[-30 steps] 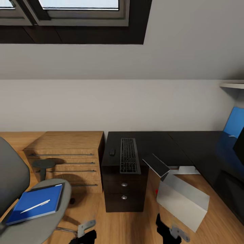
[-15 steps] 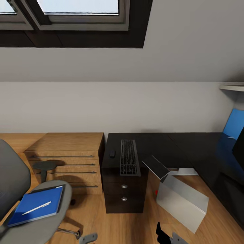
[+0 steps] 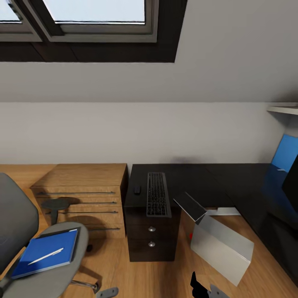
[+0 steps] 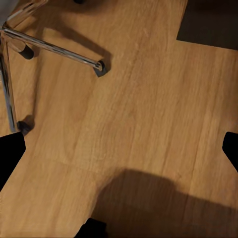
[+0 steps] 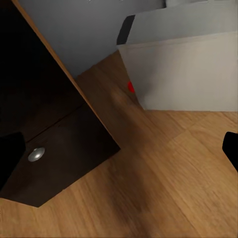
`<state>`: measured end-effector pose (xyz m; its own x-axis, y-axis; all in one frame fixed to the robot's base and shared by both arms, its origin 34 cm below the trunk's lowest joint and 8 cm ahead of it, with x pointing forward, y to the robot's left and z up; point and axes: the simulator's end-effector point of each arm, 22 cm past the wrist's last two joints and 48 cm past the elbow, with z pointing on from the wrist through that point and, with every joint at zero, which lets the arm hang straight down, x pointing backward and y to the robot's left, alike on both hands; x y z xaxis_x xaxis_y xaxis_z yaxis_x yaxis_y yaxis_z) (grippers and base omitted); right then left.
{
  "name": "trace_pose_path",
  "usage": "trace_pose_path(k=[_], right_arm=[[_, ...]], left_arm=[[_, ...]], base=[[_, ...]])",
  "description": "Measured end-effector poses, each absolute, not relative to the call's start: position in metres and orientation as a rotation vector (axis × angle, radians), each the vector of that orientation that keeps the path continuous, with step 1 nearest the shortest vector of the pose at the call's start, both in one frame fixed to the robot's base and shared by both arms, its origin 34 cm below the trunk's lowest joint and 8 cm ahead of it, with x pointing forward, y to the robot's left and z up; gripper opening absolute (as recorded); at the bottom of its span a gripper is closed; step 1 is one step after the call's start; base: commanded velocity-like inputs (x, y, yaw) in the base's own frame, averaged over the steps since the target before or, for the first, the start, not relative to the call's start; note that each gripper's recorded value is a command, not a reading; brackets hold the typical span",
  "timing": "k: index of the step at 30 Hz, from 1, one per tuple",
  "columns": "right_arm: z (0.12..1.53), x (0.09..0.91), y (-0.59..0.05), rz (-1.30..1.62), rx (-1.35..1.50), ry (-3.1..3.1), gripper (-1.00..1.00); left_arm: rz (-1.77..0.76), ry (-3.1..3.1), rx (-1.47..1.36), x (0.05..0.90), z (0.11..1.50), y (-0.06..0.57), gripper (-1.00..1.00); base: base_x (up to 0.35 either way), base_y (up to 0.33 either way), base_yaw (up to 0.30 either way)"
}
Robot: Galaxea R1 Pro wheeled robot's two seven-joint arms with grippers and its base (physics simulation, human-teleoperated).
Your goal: In the bedroom, organize the workspace by keeping the computer under the desk, ensuring the monitor is on the desk, placing the keyboard on the desk next to the monitor, placing the mouse on the desk next to the keyboard, moving the folder from the swivel chair onto the desk next to the mouse, stacking the notebook on top of the folder with the pen on top of the notebook, and positioning the swivel chair next to the desk.
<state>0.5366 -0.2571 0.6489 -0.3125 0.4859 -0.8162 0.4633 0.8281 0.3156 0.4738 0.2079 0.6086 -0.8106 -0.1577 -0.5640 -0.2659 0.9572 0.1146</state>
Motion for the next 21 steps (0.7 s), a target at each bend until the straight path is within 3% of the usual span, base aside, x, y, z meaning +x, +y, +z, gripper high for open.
trace_pose_path(k=[21], right_arm=[[0.654,0.535,-0.256,0.025,0.705,1.956,1.00]], left_arm=[[0.286,2.509,-0.311,0.464,0.608,0.217,1.00]], base=[[-0.005,0.000,0.019]])
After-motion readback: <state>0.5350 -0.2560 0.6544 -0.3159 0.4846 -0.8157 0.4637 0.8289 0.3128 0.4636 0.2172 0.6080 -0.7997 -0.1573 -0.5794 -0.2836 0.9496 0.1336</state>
